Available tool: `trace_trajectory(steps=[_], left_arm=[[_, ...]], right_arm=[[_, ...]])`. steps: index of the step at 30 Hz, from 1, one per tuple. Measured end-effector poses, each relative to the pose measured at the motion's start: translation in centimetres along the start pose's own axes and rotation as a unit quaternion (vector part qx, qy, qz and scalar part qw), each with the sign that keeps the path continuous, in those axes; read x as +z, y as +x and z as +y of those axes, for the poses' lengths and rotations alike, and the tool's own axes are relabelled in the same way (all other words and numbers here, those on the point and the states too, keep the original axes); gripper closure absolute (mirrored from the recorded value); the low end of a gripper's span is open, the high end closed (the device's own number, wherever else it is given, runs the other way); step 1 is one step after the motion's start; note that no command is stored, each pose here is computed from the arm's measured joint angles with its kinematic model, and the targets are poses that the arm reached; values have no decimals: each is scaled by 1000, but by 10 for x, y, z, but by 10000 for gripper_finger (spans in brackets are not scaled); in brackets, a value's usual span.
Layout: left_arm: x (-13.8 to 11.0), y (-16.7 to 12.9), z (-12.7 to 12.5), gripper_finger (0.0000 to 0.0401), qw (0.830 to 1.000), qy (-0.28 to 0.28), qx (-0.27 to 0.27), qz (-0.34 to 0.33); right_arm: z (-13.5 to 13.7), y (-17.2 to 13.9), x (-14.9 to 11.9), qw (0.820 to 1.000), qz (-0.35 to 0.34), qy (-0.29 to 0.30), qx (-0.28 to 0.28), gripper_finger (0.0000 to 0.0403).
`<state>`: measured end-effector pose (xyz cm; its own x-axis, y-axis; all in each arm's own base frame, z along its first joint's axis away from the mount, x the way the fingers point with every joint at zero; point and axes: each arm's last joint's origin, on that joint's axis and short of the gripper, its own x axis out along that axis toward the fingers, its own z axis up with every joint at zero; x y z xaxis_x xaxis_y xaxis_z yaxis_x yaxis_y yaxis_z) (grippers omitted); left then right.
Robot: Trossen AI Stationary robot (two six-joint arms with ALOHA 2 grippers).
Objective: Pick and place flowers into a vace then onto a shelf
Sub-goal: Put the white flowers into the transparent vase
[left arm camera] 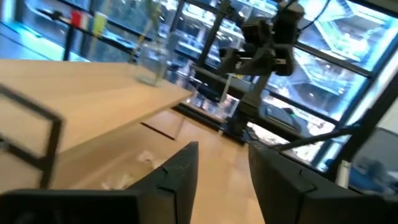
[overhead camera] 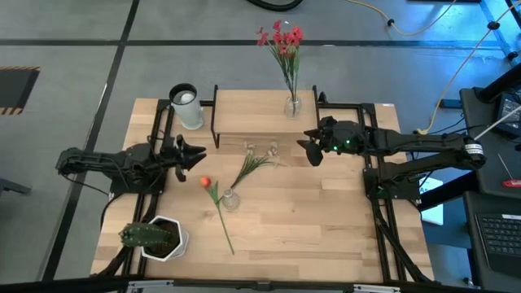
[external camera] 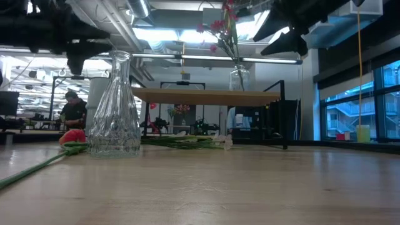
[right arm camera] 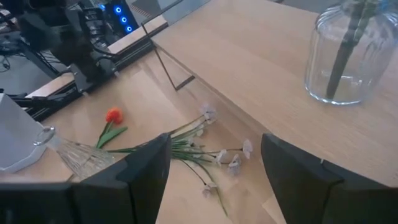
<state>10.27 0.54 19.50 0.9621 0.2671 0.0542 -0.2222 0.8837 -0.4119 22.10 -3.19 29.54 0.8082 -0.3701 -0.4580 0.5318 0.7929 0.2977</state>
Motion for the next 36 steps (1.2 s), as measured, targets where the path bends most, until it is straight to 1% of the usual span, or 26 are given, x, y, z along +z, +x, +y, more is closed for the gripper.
trace_trajectory(steps=[4,8,10,12,15,18,21,23,25,28,32,36], left_arm=[[18,11,-14,263,999,14,-30,34],[35,33,-30,270,995,55,-27,73],[39,48,-37,271,992,68,-27,98],[42,63,-44,271,989,69,-30,126],[39,87,-51,271,979,69,-13,189],[36,110,-56,271,965,54,26,257],[34,132,-60,271,944,42,67,319],[33,146,-62,271,931,40,77,353],[32,161,-64,271,922,37,82,376],[29,182,-63,271,909,24,112,400],[22,205,-57,271,883,-8,160,442],[8,222,-49,272,852,-41,196,484]], right_arm=[[0,0,0,1000,0,-1,0,152],[0,0,0,1000,1,-3,0,152],[-1,0,-1,1000,4,-4,-1,152],[-1,0,-2,1000,10,-7,-4,152],[-2,0,-5,999,33,-26,3,152],[-2,-1,-8,998,53,-42,20,152],[-3,-4,-9,996,64,-56,28,152],[-5,-9,-10,995,71,-65,25,152],[-7,-13,-10,994,76,-69,23,152],[-10,-20,-12,993,85,-74,19,152],[-13,-28,-13,992,95,-86,15,152],[-15,-34,-14,991,97,-91,14,152]])
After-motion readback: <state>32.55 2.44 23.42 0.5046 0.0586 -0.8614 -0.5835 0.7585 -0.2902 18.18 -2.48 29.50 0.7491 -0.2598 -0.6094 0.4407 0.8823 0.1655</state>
